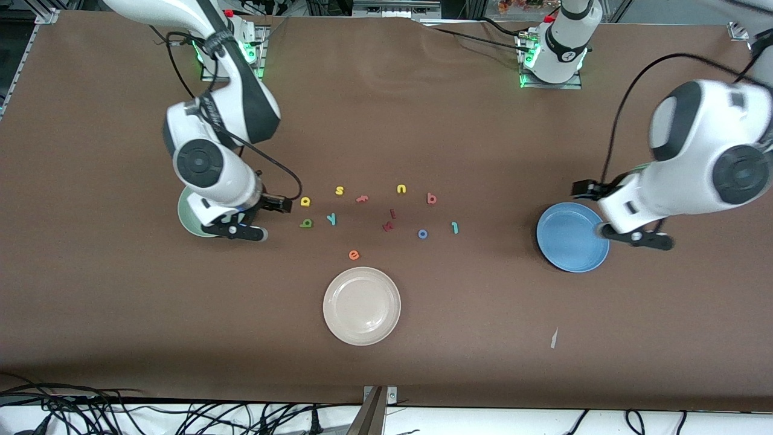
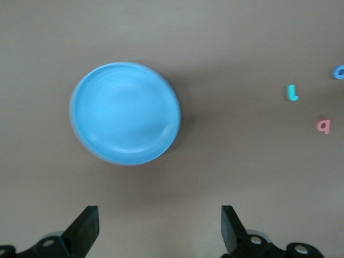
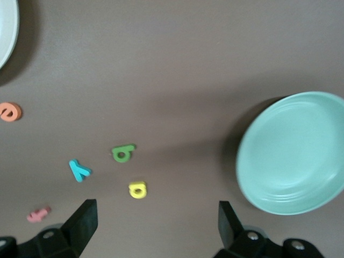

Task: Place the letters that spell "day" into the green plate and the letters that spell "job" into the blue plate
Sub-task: 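Reach the right gripper to green 6 while the left gripper reaches cyan l, then grasp green 6 with the right gripper while the left gripper grasps cyan l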

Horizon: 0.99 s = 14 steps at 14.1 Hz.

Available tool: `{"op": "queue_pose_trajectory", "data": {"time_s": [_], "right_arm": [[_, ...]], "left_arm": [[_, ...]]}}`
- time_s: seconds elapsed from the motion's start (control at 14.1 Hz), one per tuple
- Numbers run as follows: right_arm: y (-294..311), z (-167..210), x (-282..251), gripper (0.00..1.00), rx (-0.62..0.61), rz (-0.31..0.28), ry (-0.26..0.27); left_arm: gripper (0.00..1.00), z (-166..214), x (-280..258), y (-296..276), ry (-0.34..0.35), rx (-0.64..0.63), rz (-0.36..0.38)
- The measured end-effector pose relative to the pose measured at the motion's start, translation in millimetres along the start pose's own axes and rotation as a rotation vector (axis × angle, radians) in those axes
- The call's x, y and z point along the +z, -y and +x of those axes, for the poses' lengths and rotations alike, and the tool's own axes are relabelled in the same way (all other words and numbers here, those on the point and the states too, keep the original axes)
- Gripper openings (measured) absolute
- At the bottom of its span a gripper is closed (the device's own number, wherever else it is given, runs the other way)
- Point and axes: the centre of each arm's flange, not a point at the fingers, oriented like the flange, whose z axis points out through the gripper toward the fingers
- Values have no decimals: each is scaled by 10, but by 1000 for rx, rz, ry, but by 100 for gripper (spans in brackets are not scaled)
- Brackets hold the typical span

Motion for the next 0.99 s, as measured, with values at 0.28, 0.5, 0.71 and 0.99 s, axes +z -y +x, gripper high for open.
{"op": "queue_pose_trajectory", "data": {"time_s": [0.28,0.5,0.71,0.99], "right_arm": [[282,76,640,98,199,15,-64],[335,145,995,89,340,33,-72],[415,118,1086,86,504,50,-77],[550,-19,1184,79,607,41,-67]], "left_arm": [[100,262,295,-458,-30,39,-88],[100,431,535,-794,-50,-7,-83],[100,588,867,-1308,-81,-78,-71],[100,725,1449,-1770,-144,-159,-70]]}}
